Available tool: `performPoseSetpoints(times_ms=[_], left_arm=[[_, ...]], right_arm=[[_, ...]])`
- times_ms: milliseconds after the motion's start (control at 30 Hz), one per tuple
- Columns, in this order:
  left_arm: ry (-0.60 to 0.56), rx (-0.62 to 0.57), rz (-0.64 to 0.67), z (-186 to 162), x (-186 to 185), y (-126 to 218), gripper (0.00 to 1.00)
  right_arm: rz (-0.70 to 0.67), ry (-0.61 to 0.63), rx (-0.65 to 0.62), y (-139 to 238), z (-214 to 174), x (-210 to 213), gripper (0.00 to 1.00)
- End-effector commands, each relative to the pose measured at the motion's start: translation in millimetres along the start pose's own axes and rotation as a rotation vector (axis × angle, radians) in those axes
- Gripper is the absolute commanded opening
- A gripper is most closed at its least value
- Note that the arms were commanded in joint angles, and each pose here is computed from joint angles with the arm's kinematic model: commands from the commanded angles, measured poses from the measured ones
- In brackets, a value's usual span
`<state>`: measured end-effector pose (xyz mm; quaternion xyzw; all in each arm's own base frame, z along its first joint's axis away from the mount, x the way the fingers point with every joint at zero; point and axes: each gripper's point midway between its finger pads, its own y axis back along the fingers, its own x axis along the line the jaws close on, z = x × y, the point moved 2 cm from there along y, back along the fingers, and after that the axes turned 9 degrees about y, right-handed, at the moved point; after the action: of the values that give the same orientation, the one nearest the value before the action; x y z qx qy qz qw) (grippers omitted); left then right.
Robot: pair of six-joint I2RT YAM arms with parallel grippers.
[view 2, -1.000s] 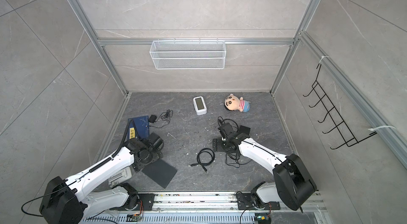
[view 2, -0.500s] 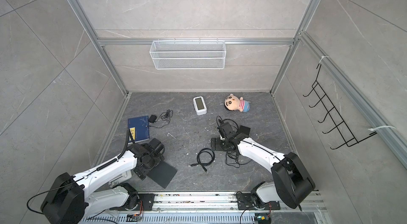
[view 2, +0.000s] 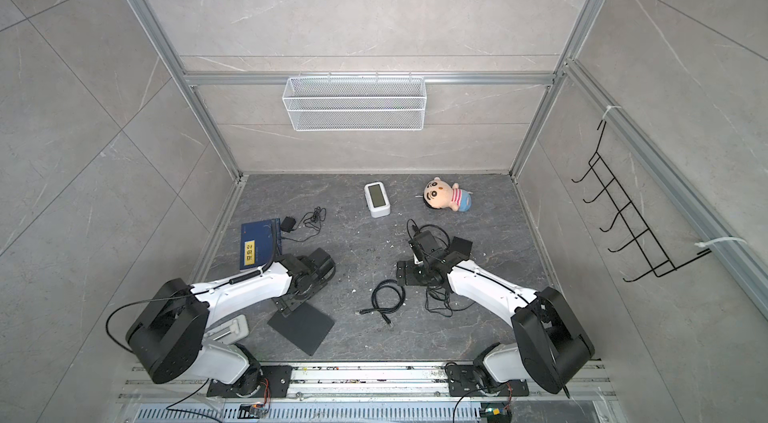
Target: Insert the plug into the switch port
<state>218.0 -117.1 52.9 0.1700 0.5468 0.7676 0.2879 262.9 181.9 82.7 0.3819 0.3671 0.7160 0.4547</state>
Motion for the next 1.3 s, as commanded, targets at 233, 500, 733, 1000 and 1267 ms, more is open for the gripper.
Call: performPoseSetpoints(times_ms=[233, 500, 733, 1000, 1267], left_arm=[[0.208, 0.221, -0.088, -32, 65, -6, 1.00], [0.266, 0.223, -0.099, -31, 102, -8, 1.00], [0.151, 0.147, 0.087, -11, 115, 22, 1.00], [0.197, 0.218, 0.023, -29, 109, 2, 1.00], [0.251, 0.222, -0.042, -40, 103, -30, 1.00]], right_arm=[[0.014, 0.049, 0.028, -4, -4, 7, 0.92], [0.015, 0.063, 0.046, -10, -8, 12, 0.92], [0.011, 0.074, 0.051, -14, -7, 19, 0.92], [0.014, 0.081, 0.056, -20, -8, 23, 0.92], [0.003, 0.100, 0.062, -18, -9, 22, 0.92]])
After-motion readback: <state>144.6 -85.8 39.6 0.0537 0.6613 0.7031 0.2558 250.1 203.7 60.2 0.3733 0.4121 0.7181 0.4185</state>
